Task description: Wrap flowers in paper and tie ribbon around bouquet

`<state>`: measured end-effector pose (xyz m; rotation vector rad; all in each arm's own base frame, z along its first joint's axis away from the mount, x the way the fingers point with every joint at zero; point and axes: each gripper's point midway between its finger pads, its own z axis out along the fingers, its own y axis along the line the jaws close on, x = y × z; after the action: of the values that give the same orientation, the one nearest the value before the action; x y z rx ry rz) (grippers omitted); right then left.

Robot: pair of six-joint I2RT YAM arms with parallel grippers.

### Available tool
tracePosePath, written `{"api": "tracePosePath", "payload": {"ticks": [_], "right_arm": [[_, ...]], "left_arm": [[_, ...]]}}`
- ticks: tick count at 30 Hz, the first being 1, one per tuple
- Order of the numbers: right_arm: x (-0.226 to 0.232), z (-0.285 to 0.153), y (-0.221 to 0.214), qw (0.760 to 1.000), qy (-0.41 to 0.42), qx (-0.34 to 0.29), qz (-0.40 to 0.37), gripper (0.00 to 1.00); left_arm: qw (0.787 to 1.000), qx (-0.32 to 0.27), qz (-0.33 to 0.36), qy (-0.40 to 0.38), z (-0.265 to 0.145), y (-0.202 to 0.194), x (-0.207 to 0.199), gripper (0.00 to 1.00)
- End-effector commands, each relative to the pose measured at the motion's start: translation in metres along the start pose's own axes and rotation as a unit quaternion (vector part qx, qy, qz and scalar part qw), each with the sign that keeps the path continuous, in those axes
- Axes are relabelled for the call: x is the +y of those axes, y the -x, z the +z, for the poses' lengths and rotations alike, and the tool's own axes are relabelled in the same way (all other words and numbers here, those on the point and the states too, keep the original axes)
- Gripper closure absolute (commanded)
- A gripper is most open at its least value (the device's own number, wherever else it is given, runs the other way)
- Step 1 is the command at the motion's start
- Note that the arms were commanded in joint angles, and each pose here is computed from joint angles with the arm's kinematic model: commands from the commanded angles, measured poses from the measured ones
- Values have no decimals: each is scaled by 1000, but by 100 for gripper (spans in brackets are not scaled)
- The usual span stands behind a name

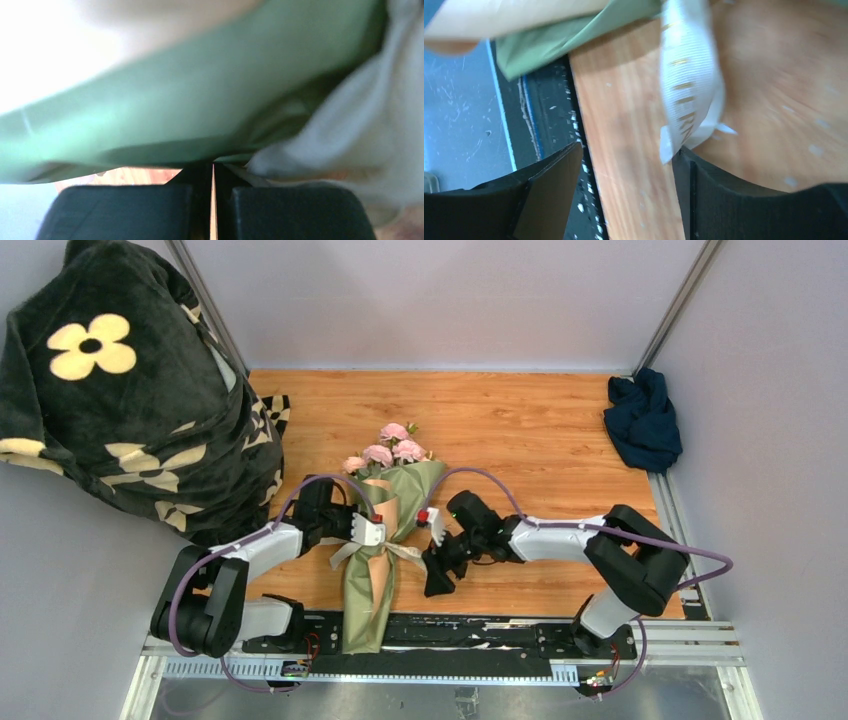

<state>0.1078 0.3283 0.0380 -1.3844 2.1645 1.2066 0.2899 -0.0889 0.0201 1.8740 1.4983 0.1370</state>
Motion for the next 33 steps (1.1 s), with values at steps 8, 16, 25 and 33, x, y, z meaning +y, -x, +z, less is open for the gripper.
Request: {"api": "tracePosePath", "payload": {"ticks": [8,16,25,33], "right_arm": [[-101,-48,60,980,-64,-135,128,27],[-135,-126,26,949,-207,-141,190,24],[-153,-257,16,880,-340,-225,245,21],[-188,-339,-9,729,-568,-265,275,17]], "left_arm": [[997,-64,27,45,25,67,41,100],[996,-42,58,52,41,75,93,71],[985,58,-151,-58,-71,65,32,0],[816,154,-534,160,-158,-42,70,0]]}}
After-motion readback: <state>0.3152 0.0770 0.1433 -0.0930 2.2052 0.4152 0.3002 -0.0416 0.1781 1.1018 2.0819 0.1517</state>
